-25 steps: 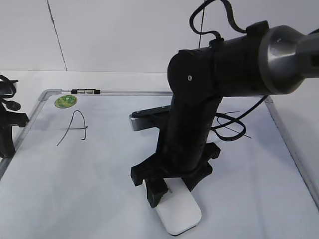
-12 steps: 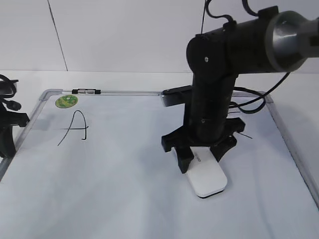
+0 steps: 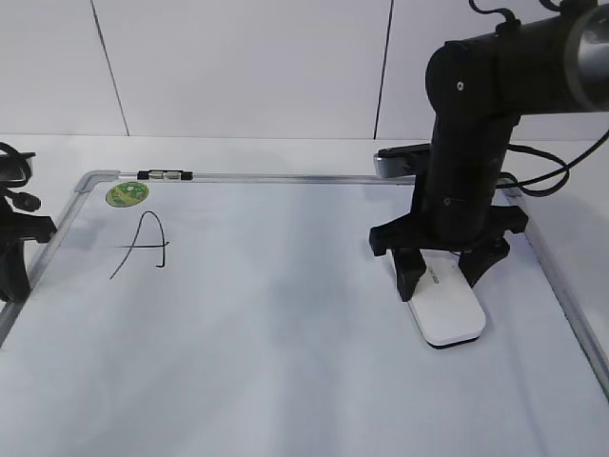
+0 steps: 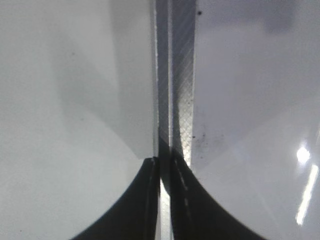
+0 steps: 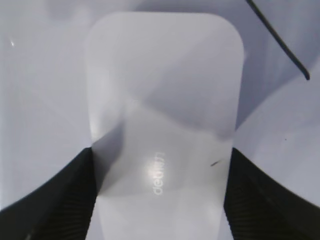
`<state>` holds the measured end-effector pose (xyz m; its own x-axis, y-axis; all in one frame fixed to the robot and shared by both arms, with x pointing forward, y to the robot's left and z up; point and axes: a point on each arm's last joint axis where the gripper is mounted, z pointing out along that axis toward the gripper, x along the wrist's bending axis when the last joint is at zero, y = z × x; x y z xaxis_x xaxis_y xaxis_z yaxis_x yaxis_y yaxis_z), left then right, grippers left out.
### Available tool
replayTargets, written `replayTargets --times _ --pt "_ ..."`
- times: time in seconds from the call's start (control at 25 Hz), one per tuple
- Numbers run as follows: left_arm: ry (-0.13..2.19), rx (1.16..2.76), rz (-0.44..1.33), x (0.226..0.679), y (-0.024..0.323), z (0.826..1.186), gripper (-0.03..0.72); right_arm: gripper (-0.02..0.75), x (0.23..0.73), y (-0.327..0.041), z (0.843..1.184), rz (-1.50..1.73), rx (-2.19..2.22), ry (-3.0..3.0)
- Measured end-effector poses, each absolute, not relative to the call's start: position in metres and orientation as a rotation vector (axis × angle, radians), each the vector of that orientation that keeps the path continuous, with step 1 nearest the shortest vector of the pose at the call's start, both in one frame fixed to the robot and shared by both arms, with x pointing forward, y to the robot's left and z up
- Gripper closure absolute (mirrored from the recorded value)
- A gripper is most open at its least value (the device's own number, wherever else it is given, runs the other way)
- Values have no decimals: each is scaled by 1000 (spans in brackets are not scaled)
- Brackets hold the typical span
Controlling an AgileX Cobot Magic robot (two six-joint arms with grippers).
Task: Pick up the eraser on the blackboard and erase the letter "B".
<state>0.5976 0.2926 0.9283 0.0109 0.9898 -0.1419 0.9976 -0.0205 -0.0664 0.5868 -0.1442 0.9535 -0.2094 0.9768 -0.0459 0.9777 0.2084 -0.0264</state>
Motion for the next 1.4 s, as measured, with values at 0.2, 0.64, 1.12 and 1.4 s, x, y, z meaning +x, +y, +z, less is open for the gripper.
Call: replayTargets --times 0.2,0.64,1.12,1.4 --pt "2162 2199 -230 597 293 928 652 190 579 -127 953 -25 1867 2567" --pt "2161 2200 -228 597 293 928 652 190 550 -32 957 122 1621 2823" --pt "2161 2194 -230 598 293 928 652 190 571 -47 951 32 1694 2770" --pt "2162 2192 -232 598 292 928 652 190 607 -107 951 12 1909 2613"
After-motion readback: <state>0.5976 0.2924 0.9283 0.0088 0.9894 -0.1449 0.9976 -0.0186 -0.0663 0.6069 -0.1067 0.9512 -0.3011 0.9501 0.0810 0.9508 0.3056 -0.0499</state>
